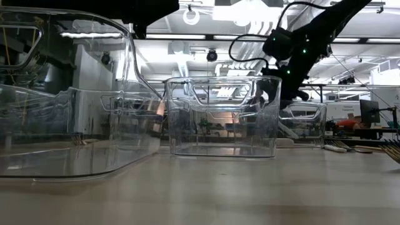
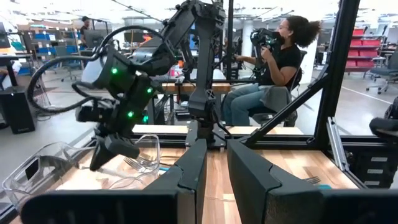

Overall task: Sort silverware by color (type)
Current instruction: Put the white fork into the top right transparent bin

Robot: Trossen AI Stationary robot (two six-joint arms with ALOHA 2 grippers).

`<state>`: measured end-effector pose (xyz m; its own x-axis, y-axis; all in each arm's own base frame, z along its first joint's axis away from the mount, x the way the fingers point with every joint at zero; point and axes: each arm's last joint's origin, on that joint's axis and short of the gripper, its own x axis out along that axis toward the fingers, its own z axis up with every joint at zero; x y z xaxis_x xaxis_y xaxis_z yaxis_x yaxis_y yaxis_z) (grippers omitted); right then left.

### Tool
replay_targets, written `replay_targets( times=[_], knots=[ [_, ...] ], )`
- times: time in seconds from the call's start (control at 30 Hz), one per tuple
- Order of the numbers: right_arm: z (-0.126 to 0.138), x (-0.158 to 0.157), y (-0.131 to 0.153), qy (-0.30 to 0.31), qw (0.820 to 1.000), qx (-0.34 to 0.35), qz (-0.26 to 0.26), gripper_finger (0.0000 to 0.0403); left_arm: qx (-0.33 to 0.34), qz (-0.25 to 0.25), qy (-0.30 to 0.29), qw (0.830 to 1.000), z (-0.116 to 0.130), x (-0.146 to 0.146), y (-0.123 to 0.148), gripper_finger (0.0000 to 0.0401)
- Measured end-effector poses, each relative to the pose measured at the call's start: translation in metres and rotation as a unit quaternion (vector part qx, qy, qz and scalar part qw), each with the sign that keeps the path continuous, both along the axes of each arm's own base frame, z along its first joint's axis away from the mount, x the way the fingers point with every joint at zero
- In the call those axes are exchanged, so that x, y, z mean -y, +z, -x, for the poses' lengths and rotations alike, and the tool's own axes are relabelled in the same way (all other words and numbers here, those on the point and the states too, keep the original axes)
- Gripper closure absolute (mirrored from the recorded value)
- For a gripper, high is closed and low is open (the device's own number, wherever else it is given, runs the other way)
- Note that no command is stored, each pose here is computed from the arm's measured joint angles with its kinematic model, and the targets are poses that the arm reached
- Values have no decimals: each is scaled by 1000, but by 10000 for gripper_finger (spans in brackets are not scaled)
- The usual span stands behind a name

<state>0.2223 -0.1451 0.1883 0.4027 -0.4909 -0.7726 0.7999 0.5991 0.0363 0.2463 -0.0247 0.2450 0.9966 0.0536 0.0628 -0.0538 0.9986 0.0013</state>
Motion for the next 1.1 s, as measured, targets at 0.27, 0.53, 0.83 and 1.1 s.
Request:
replay_targets(
  times=[0.27, 0.53, 0.83, 1.1],
  knots=[
    [-2, 10, -28, -10, 997, -21, -68, 400, 1, 0, 0, 1000, 0, 0, 0, 345],
    [-1, 13, -32, -10, 997, -30, -69, 400, -3, 0, 0, 1000, 0, 0, -1, 345],
    [1, 12, -21, 8, 999, -29, -39, 362, -7, -1, 0, 1000, 0, 0, -1, 345],
    [18, -1, 30, 34, 998, 36, 24, 259, -25, -3, 0, 1000, 0, 0, -5, 345]
  ],
)
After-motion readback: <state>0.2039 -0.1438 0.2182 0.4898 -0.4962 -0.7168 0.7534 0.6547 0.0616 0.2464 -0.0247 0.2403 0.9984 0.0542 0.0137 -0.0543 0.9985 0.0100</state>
